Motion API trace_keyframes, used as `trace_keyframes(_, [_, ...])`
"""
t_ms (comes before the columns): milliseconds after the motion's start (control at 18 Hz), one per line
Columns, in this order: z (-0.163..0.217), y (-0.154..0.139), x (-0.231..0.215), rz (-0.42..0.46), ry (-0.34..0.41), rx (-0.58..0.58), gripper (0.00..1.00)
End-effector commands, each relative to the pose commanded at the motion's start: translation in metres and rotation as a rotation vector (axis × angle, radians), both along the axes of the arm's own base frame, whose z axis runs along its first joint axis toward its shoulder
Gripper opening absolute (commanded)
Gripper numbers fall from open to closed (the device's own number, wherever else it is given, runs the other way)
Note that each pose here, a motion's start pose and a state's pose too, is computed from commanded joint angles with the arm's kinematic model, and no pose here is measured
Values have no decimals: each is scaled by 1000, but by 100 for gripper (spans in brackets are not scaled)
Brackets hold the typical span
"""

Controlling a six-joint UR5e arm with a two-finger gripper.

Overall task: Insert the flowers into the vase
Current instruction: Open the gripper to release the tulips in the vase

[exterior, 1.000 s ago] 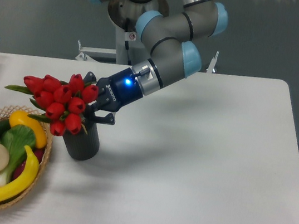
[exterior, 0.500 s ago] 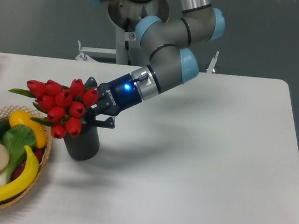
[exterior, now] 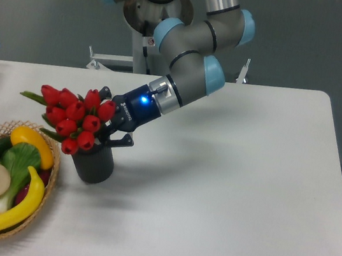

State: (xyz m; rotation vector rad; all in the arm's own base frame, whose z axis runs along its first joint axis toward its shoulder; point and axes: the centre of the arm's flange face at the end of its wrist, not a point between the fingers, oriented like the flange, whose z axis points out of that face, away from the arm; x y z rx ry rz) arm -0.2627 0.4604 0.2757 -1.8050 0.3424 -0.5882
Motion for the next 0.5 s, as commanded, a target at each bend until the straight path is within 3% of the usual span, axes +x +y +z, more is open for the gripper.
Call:
trace_keyframes(333, [-3, -3, 0, 6, -6, -13, 100])
trace_keyframes(500, [-3, -5, 1, 9, -9, -14, 100])
